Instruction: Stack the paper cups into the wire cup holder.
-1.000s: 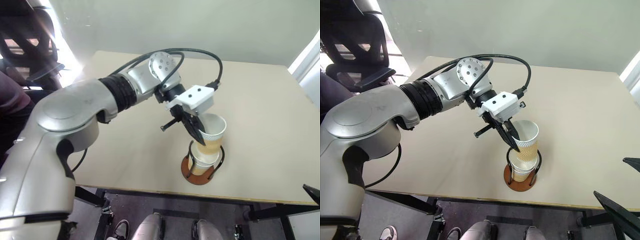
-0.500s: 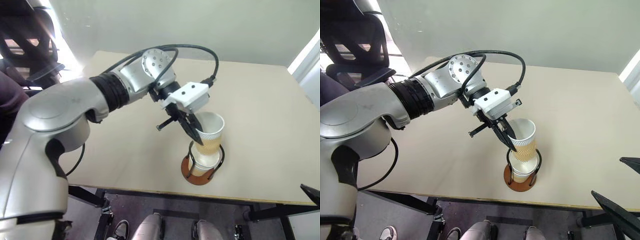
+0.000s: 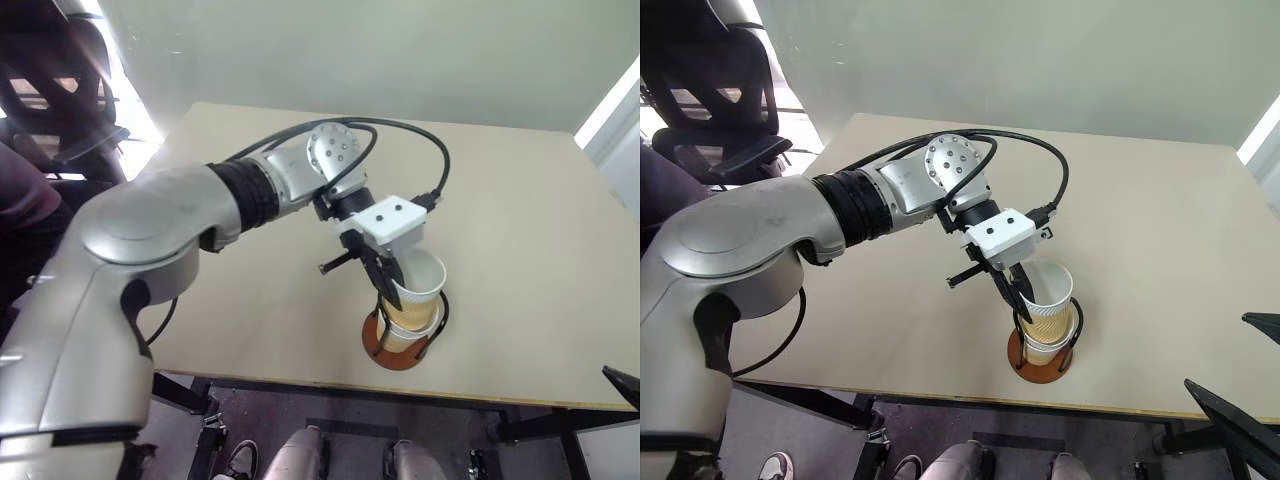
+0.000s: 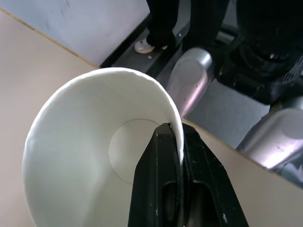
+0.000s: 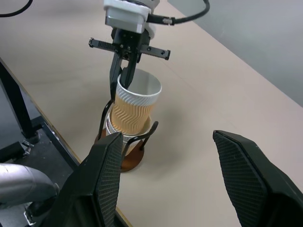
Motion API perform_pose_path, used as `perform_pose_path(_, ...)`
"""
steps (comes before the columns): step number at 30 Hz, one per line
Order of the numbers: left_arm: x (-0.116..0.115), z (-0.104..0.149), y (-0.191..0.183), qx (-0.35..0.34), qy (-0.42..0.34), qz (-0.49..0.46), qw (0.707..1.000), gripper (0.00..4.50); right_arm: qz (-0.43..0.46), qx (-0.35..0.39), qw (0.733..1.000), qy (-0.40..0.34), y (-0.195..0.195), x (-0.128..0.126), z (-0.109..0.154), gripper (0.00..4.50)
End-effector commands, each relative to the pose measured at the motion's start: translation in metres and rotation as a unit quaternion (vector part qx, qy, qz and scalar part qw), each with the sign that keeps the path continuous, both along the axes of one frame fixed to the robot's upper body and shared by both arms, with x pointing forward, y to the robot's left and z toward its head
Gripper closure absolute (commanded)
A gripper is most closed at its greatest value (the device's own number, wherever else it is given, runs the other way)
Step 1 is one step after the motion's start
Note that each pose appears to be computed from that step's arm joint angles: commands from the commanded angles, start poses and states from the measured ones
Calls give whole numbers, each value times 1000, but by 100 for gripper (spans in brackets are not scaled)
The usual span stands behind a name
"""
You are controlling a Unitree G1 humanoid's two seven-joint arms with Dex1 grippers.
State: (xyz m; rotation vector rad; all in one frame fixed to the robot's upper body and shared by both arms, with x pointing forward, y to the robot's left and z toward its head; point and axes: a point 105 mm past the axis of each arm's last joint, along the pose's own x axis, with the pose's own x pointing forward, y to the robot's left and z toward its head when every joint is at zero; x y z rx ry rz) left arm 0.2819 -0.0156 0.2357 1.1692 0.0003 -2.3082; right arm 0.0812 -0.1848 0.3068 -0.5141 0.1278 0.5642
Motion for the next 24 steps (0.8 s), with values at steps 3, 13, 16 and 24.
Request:
perform_pose_path(3,2,4,-1,3,-14,-9,1000,445,0,0,1000,-10,2,-2,5,141)
perform_pose_path(13,2,5,-2,-2,-10,-7,1000,169,5,5,1000,1,1,-1,2,141)
perform_pose_path(16,0,7,-3,-11,-5,-11,1000,60,7,6,1000,2,2,0,1,141)
perform_pose_path(24,-3,52,-9,-121,41,16,992,30,20,7,1000,4,0,4,-3,141)
